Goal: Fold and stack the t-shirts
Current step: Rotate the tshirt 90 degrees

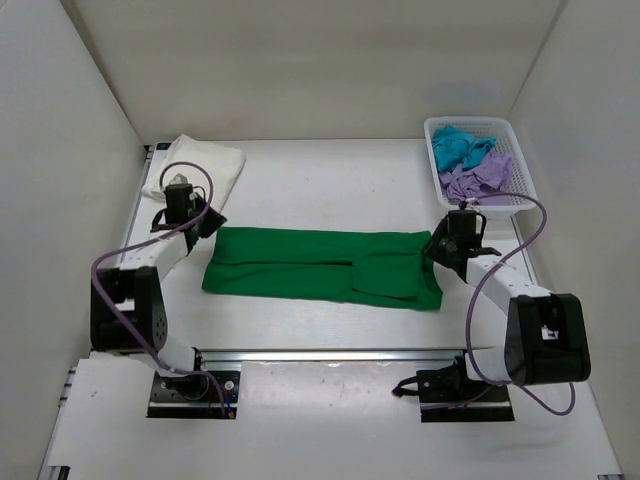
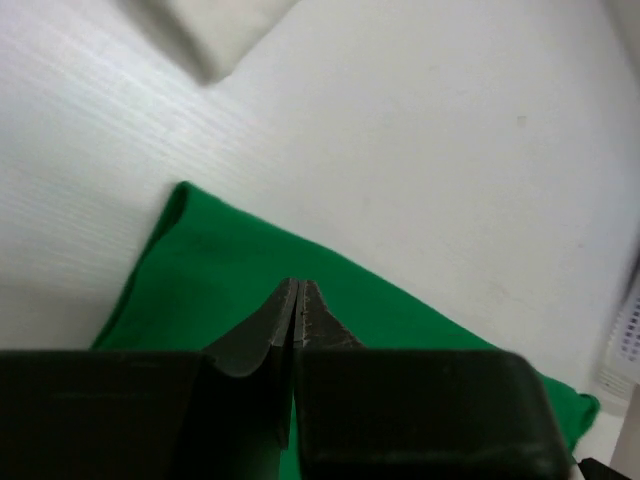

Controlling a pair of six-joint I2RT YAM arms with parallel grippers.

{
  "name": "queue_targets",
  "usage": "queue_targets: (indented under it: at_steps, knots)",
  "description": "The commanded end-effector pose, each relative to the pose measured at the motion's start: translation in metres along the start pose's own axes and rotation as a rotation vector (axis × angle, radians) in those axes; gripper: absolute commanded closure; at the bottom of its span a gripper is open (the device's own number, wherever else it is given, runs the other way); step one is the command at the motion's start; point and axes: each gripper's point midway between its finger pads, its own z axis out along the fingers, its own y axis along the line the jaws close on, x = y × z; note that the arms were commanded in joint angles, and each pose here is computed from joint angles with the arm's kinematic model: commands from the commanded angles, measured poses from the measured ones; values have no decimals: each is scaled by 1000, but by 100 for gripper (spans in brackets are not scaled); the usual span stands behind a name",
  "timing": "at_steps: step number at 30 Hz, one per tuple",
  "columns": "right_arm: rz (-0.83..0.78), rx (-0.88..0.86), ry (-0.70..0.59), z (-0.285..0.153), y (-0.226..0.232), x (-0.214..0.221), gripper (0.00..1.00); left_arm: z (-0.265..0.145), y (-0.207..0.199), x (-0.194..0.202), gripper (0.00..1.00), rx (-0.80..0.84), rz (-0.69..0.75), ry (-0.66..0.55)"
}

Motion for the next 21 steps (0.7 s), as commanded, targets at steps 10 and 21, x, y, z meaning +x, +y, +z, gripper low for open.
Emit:
queue_targets:
  at_steps: [10, 21]
  knots:
    - [-159, -213, 6, 2, 93, 32, 100, -91, -79, 18, 90, 272, 172, -52]
    - [-149, -379, 154, 86, 186, 33, 100, -134, -58, 57, 88, 353, 242, -29]
